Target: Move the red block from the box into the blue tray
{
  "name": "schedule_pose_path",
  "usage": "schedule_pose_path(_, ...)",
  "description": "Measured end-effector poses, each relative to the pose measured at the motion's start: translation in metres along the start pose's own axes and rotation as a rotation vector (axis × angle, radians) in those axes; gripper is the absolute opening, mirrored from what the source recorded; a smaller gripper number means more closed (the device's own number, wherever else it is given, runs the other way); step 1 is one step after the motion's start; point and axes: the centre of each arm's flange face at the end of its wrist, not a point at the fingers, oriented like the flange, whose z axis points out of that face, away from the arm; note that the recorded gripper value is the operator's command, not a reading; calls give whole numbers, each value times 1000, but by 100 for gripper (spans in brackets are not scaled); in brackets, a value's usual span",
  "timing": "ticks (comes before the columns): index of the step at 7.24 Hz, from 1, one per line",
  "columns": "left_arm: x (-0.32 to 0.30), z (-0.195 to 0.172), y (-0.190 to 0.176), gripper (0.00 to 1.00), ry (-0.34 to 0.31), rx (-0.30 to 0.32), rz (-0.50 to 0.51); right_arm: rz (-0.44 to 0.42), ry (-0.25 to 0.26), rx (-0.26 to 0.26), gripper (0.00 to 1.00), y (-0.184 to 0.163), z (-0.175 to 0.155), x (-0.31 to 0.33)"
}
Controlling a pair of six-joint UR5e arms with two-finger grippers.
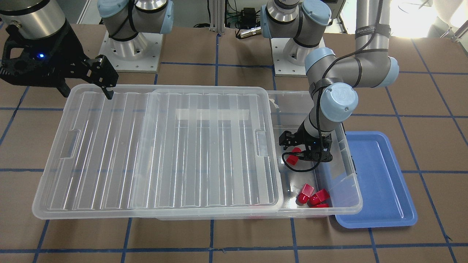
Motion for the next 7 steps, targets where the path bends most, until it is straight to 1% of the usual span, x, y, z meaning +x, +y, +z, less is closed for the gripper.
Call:
schedule_pose_path(2,0,15,2,100,4,-26,6,0,0,-2,100,0,1,0)
schedule_pose_path(3,0,19,2,95,3,-31,7,0,0,-2,100,0,1,0)
schedule_pose_path(4,0,23,1,87,2,-33,10,0,-1,-2,100,0,0,0)
schedule_pose_path(5,1,25,0,85,2,-34,12,-1,-1,-2,100,0,0,0)
schedule_pose_path(6,1,28,-1,63,3,-36,10,-1,-1,-2,100,0,0,0)
schedule_pose_path(7,1,29,-2,30,2,-35,14,-2,-2,-3,100,0,0,0)
